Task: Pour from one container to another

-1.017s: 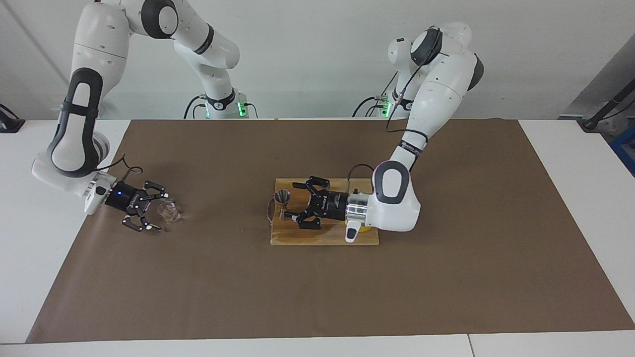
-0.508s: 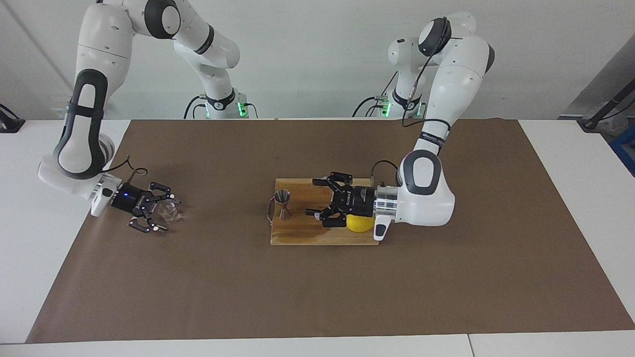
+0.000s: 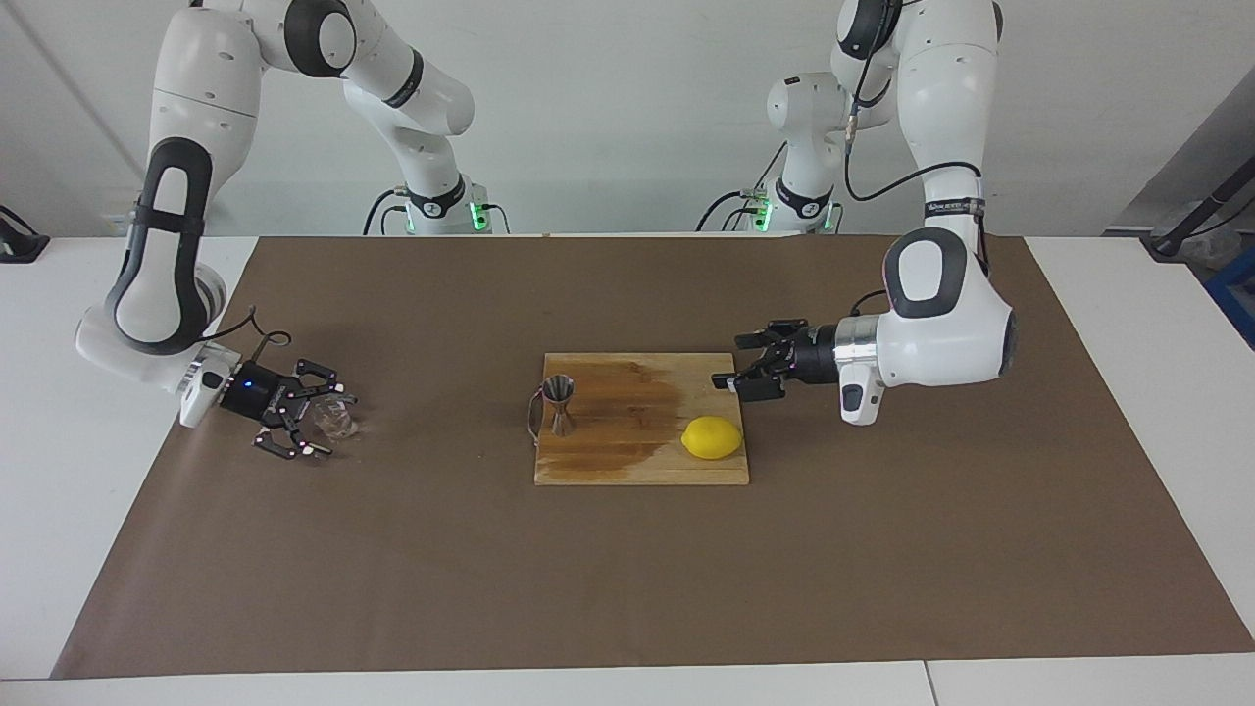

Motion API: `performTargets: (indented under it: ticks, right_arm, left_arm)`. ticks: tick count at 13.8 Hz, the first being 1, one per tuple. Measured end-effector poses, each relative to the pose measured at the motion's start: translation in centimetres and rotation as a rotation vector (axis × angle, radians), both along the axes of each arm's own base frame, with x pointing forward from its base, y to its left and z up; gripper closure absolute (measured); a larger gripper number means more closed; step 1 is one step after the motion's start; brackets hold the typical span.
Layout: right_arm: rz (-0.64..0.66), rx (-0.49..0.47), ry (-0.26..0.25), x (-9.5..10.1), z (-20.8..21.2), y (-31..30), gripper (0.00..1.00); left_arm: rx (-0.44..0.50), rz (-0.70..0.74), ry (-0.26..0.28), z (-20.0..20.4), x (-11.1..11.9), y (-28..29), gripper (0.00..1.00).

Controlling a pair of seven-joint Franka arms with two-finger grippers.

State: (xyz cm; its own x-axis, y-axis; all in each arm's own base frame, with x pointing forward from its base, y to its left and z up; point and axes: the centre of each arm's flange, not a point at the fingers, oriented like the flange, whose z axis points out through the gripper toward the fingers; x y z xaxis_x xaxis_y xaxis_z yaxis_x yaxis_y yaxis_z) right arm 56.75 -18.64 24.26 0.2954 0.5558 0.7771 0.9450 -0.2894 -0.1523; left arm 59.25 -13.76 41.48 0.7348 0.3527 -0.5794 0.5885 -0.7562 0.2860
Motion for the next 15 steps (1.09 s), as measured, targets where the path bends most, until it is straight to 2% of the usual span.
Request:
performTargets:
  ticks: [3,7,10,11,13,15]
  right_arm:
    - [-0.003,0.000,0.000,-0.1,0.0,-0.2,0.10]
    - [-0.003,0.000,0.000,-0.1,0.0,-0.2,0.14]
    - [-0.003,0.000,0.000,-0.1,0.0,-0.2,0.51]
    - [-0.003,0.000,0.000,-0.1,0.0,-0.2,0.52]
    - [-0.003,0.000,0.001,0.0,0.0,-0.1,0.52]
    - [-0.002,-0.001,0.004,0.1,0.0,0.1,0.52]
  left_arm:
    - [0.104,-0.148,-0.141,0.6,-0.9,3.5,0.00]
    - [0.231,-0.369,-0.387,2.7,-0.8,5.9,0.00]
    - [0.322,-0.561,-0.572,4.2,0.0,6.7,0.00]
    - [0.351,-0.622,-0.625,4.7,0.3,6.9,0.00]
    - [0.389,-0.691,-0.675,5.8,0.6,7.1,0.00]
    - [0.434,-0.723,-0.691,7.0,0.8,7.6,0.00]
